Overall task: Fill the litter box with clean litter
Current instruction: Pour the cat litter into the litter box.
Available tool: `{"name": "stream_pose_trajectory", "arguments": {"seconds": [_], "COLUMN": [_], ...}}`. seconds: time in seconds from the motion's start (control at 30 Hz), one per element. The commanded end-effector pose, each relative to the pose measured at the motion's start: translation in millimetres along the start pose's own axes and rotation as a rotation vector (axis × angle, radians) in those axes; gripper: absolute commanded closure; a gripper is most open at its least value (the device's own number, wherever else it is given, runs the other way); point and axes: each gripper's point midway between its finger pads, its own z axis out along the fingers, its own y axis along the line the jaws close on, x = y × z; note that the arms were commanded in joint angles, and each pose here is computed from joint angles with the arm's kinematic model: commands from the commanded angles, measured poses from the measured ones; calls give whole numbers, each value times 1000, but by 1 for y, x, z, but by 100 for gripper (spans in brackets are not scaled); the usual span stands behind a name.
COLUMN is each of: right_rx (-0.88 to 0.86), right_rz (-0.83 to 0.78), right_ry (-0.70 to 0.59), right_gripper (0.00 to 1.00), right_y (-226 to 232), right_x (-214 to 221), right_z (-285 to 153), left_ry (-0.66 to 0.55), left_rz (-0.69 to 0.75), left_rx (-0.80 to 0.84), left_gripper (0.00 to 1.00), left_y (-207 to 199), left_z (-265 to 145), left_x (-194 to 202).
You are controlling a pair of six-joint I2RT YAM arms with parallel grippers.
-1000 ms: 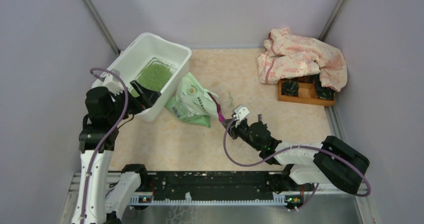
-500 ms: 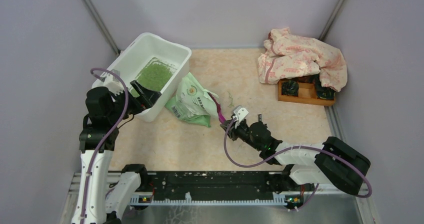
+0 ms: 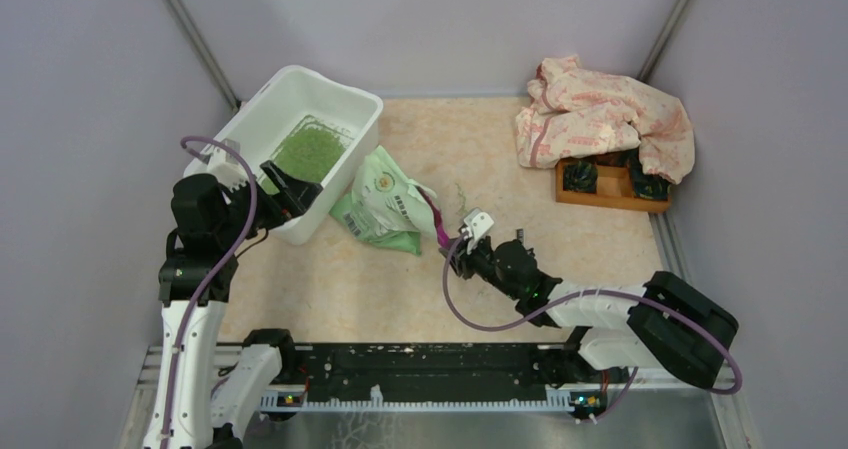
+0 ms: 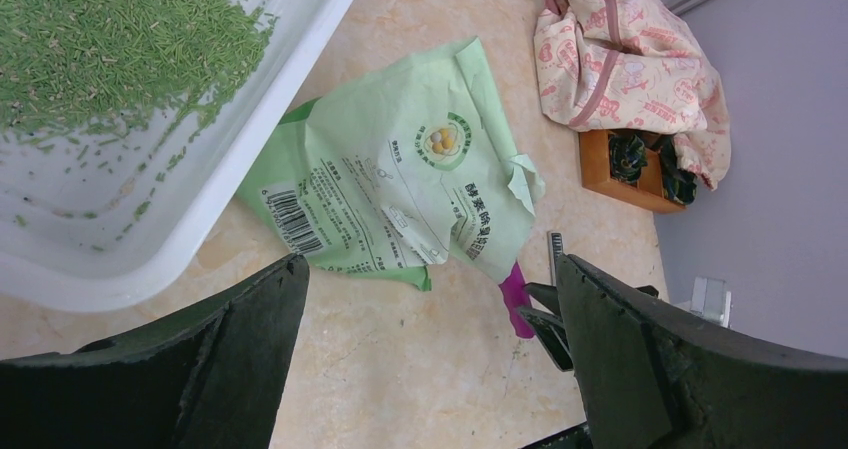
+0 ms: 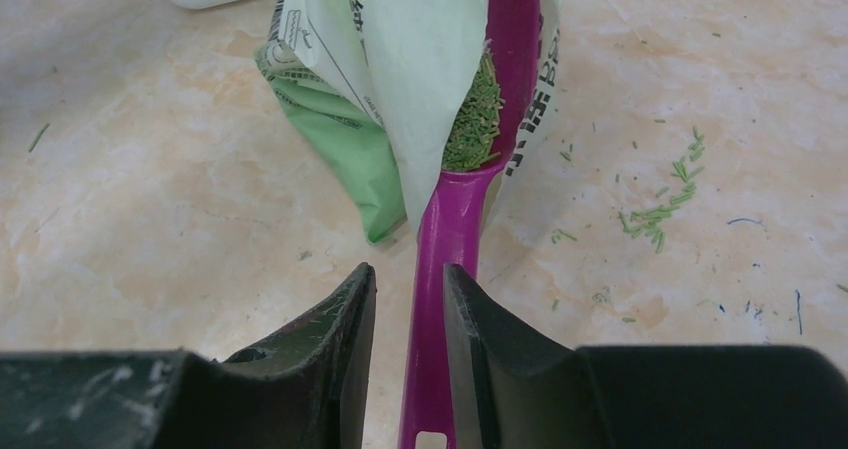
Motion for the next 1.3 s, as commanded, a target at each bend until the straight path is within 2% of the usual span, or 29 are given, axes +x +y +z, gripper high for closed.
{"name": "stream_pose_trajectory", "arguments": {"seconds": [0.0,0.17,0.4,0.97,1.27], "right_rx": [52,103,112,81,73], "right_rz": [13,-3,-10,-29,-35], "right_ry": [-41,-18,-17,8,66], "right_gripper": [68,67,59,59,60], "right_y": [-9,-18,-21,-17,-16], "right_x": [-22,-19,-21,-23,-11], "right_z": [8,7,4,25,27], "left_ry": [-23,-21,-20,-24,-25], "left_rz": [16,14,12,14,18], "left_rx": [20,21,23,28,28], "left_gripper": [1,1,1,1,1], "left_y": [-3,-3,-3,-6,-7], "left_z": [-1,0,1,-1,-1], "left_x": [-4,-4,-4,-6,-8]}}
